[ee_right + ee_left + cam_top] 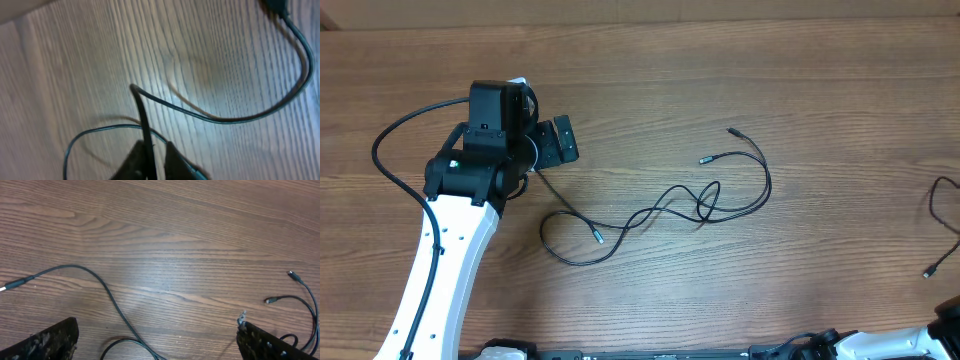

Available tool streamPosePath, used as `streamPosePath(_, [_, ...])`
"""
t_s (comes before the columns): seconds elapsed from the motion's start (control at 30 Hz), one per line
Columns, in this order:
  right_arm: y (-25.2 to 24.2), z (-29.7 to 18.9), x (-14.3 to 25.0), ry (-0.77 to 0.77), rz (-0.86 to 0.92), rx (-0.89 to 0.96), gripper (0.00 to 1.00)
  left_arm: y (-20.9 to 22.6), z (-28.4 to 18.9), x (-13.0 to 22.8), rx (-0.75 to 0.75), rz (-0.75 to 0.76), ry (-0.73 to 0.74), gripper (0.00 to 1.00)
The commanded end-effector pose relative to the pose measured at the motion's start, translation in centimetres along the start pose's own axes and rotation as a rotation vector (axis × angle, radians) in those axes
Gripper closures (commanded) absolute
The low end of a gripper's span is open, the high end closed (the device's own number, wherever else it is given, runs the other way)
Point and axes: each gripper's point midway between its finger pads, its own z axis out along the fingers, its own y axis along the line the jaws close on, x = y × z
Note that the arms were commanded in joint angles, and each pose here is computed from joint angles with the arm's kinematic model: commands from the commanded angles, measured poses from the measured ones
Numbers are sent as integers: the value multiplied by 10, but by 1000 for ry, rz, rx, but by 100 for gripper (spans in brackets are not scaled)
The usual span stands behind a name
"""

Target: Untangle cables

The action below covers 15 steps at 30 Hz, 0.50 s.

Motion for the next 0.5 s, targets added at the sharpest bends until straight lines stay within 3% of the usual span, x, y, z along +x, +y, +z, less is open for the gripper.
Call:
streamPosePath(0.0, [-7,9,6,7,22,7,80,-2,-2,-3,9,11,-8,0])
streamPosePath(0.1, [-11,17,12,20,22,16,67,-2,-2,-3,9,11,-8,1])
streamPosePath(0.2, [-11,18,16,36,19,15,37,-2,-2,-3,9,11,-8,0])
streamPosePath(0.3, [-2,18,23,75,20,-40,0,-2,-2,-3,9,11,-8,0])
streamPosePath(0.47, [28,11,43,189,-110,-225,0,-2,-2,-3,9,11,-8,0])
